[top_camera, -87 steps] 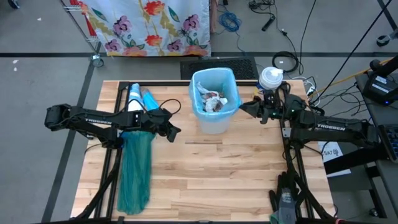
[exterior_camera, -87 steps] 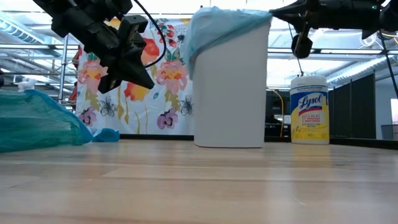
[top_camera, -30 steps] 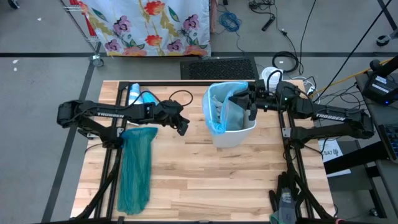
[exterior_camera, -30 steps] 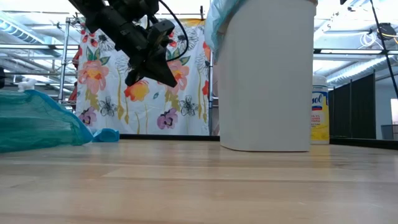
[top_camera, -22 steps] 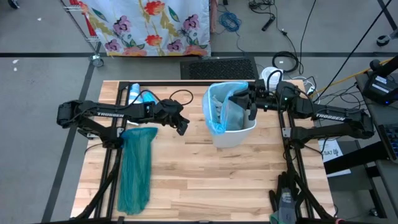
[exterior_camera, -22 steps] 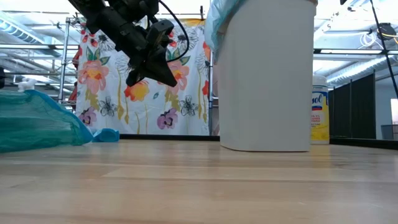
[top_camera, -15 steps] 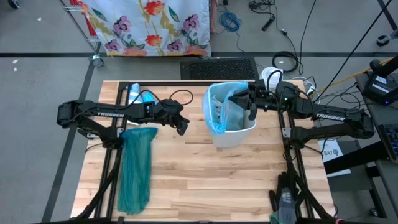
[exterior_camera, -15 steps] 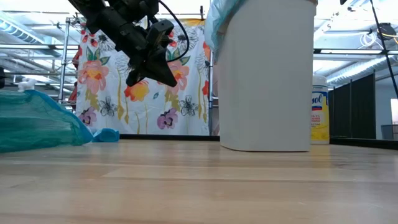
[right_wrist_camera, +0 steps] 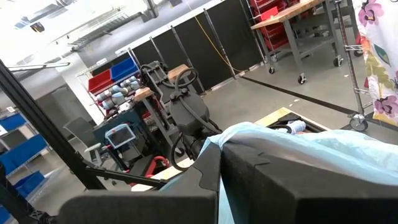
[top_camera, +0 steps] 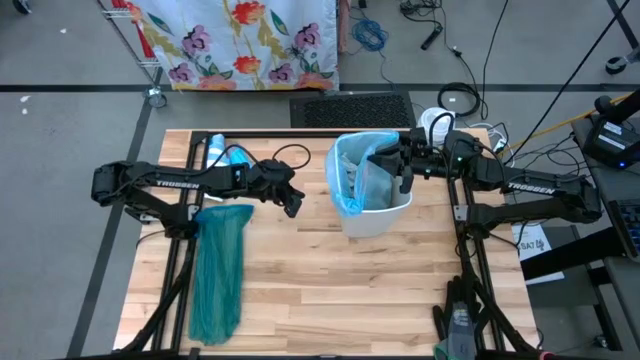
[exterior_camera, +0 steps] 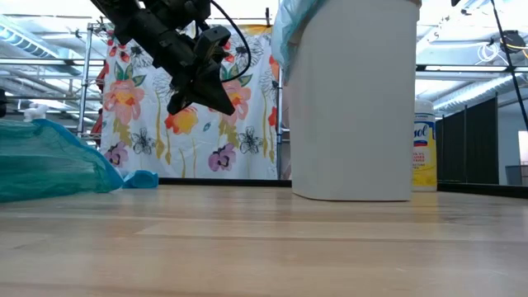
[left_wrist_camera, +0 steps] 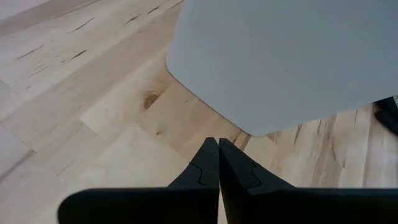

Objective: Place trash/remove bag and relplace
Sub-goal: Close the blue trash bag

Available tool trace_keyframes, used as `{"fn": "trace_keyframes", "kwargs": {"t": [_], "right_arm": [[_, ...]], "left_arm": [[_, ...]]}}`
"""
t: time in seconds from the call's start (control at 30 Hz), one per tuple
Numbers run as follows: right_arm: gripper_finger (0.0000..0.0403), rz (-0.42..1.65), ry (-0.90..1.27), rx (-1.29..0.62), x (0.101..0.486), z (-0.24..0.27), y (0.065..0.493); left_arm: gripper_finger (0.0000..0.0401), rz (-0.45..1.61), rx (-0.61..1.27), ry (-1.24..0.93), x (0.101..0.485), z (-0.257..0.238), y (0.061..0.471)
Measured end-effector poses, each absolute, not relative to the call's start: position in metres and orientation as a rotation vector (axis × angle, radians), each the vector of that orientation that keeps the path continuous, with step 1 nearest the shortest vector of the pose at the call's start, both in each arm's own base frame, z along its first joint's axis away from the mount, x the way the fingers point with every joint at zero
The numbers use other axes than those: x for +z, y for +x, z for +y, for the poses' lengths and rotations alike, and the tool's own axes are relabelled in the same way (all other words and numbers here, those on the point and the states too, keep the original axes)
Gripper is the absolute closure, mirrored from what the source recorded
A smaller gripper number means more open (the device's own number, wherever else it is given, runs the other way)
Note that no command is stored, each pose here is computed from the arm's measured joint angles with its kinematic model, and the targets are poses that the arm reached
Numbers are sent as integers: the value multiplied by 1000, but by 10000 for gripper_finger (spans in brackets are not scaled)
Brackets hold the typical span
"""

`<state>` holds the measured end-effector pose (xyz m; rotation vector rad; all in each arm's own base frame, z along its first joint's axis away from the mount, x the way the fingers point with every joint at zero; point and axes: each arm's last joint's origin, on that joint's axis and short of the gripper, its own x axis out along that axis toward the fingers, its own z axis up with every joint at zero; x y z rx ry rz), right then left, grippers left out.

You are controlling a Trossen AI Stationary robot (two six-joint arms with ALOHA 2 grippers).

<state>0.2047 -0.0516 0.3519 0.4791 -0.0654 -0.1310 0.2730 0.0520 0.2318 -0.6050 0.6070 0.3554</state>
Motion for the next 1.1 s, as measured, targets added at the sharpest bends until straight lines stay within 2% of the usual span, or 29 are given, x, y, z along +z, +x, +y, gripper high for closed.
{"fn": "trace_keyframes", "kwargs": {"t": [1.1], "right_arm": [[403,-8,496,-145,346,-52,205]], "left_arm": [[401,588,315,-672,234,47,275]]}}
